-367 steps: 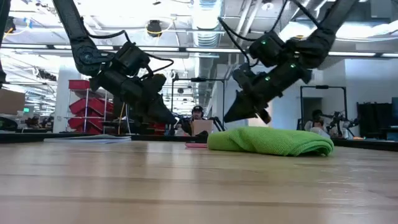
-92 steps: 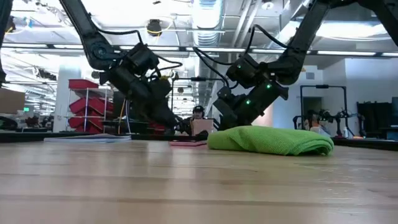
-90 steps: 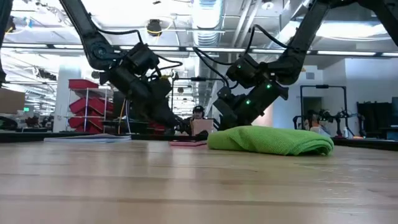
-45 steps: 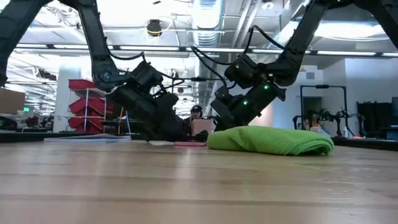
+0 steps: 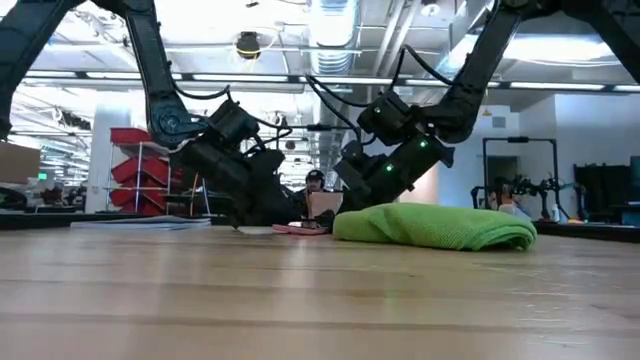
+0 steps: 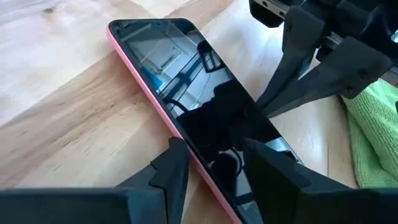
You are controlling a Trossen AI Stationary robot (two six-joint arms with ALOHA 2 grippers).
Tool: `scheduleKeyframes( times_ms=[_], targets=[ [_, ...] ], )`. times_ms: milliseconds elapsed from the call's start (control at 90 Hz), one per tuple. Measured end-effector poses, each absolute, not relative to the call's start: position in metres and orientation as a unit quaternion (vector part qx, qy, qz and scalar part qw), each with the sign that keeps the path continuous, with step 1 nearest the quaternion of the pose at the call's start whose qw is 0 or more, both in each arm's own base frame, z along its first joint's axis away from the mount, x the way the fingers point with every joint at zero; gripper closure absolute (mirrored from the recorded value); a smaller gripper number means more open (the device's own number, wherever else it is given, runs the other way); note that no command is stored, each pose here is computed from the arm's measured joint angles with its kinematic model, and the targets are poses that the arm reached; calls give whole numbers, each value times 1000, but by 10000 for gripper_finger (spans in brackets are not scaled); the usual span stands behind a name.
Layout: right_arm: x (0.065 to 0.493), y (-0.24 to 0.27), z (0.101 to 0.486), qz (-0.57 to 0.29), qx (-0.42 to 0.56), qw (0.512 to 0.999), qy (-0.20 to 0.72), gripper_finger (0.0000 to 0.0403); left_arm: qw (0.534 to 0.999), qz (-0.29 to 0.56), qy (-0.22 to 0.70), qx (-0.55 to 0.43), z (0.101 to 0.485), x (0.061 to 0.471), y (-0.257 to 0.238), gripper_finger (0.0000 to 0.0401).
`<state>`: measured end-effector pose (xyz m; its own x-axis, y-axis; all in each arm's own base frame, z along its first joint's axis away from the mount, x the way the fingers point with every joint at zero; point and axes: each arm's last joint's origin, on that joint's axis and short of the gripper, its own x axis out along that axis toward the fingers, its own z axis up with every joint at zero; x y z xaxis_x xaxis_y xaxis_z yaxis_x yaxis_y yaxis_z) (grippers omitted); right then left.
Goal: Apply microfiber cloth
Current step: Spray the front of the black cellphone with the white spray bottle
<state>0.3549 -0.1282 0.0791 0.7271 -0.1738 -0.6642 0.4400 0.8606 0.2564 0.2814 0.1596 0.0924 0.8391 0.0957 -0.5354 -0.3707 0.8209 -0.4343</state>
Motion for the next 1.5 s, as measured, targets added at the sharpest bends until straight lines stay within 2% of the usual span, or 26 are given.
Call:
scheduleKeyframes(
  times_ms=[211,367,478,778,1011,1189,1356,1500],
  targets=[
    [355,-128,79,-171,202,906,331,403,921,127,258,-262,91,280,161,387],
    [355,-128,79,-170,199,907,332,403,922,118,260,-262,91,280,160,395],
    [356,-129,79,-171,197,908,329,403,924,58,250,-282,94,284,155,401],
    [354,-128,77,-173,197,904,338,403,921,75,252,-286,99,278,162,395],
    [354,-128,77,-171,196,904,339,403,926,81,268,-252,136,263,159,391],
    [354,-128,77,-171,197,904,338,403,932,114,285,-194,158,253,154,355],
    [354,-128,77,-171,198,904,338,403,921,160,318,-160,156,248,155,313],
    [355,-128,78,-169,197,908,329,403,904,177,355,-160,139,249,157,287]
  ],
)
